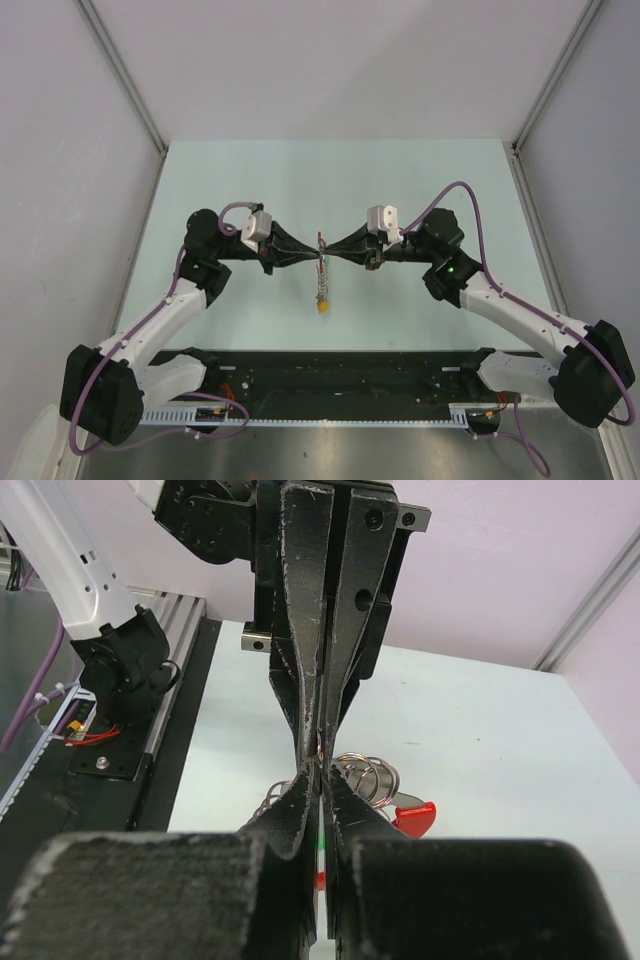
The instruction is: Put the keys on the keyring
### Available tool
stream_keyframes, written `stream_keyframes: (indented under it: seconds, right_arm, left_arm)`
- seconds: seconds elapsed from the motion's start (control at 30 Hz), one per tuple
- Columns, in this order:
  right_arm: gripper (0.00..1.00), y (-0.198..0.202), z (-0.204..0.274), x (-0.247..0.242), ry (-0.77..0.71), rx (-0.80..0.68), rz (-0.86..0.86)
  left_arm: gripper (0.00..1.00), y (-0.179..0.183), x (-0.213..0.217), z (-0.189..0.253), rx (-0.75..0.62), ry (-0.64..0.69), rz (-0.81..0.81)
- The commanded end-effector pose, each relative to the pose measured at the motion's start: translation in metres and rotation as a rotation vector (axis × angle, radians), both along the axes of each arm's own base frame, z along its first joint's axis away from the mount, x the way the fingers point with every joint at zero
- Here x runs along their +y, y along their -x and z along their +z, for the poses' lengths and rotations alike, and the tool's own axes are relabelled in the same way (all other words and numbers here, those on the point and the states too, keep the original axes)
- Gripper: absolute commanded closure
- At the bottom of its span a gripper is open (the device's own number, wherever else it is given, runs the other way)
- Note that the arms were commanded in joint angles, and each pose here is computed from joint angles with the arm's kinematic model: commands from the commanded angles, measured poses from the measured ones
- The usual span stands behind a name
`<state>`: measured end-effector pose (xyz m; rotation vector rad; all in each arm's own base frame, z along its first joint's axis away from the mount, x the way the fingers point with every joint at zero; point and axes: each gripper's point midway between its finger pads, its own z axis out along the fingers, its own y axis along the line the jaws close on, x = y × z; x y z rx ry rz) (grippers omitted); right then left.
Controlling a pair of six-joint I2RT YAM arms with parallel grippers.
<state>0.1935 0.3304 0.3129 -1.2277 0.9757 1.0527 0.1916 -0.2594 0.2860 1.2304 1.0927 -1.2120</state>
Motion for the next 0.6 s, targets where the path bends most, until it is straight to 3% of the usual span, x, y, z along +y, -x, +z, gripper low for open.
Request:
stream_keyframes:
  seconds: [0.0,0.57]
  right_arm:
    - [1.0,-0.001,0.013,0.002,-0.013,-0.034,-0.011]
    - [1.0,0.007,0.027,-0.015,-0.014,-0.05,-0.065]
  left_arm:
    - [1.0,0.001,0.0,0.019,-0.065,0.046,0.002]
    - [1.0,-0.025,0.001,0.026,0.047,0.09,0.17]
